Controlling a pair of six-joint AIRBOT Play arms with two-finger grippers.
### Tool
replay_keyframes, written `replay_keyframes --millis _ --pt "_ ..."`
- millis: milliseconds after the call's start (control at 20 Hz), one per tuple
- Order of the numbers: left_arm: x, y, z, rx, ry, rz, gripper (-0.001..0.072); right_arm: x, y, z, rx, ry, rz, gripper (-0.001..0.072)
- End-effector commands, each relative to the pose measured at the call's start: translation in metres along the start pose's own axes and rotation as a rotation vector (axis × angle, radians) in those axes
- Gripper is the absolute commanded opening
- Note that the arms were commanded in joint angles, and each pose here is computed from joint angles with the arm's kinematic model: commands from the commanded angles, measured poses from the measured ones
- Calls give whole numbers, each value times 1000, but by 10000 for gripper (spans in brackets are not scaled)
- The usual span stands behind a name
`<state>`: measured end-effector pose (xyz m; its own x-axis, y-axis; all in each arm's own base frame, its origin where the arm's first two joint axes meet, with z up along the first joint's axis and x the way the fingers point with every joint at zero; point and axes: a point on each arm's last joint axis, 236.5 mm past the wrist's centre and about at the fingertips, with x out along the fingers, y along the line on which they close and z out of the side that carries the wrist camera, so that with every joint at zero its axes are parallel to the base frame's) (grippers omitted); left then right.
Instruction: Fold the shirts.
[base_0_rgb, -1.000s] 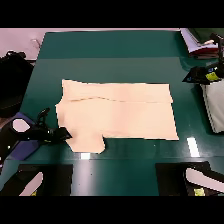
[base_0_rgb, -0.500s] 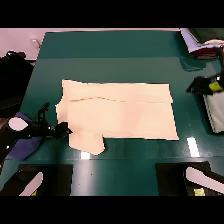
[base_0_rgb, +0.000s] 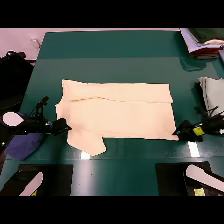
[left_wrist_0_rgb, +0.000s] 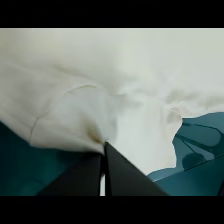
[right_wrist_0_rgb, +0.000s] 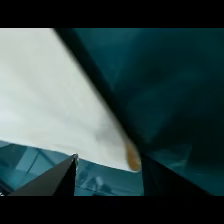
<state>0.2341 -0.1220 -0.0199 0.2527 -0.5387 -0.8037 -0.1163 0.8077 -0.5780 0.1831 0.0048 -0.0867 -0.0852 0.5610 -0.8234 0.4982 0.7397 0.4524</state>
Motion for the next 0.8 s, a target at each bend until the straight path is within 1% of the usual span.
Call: replay_keyframes --millis 0,100,150,200,350,550,650,750 --pt "-1 -1 -2 6 9 -1 25 31 4 -3 10 9 25 417" --pt "-1 -2 -9 14 41 -4 25 33 11 1 -51 -18 -6 231" --pt "-3 -1 -14 22 66 2 24 30 15 0 -85 -32 -18 101" --pt "-8 -2 -17 43 72 13 23 25 18 -1 -122 -49 -37 19" --pt "-36 0 -29 86 32 76 23 -14 17 -4 -260 -97 -173 18" --pt "-67 -13 -75 109 93 68 24 -72 22 -17 -361 -197 -303 19" --pt "-82 -25 -68 147 44 60 24 -91 30 -18 -384 -272 -317 18" --pt "-89 -36 -36 165 -42 53 24 -102 51 -5 -394 -344 -266 18"
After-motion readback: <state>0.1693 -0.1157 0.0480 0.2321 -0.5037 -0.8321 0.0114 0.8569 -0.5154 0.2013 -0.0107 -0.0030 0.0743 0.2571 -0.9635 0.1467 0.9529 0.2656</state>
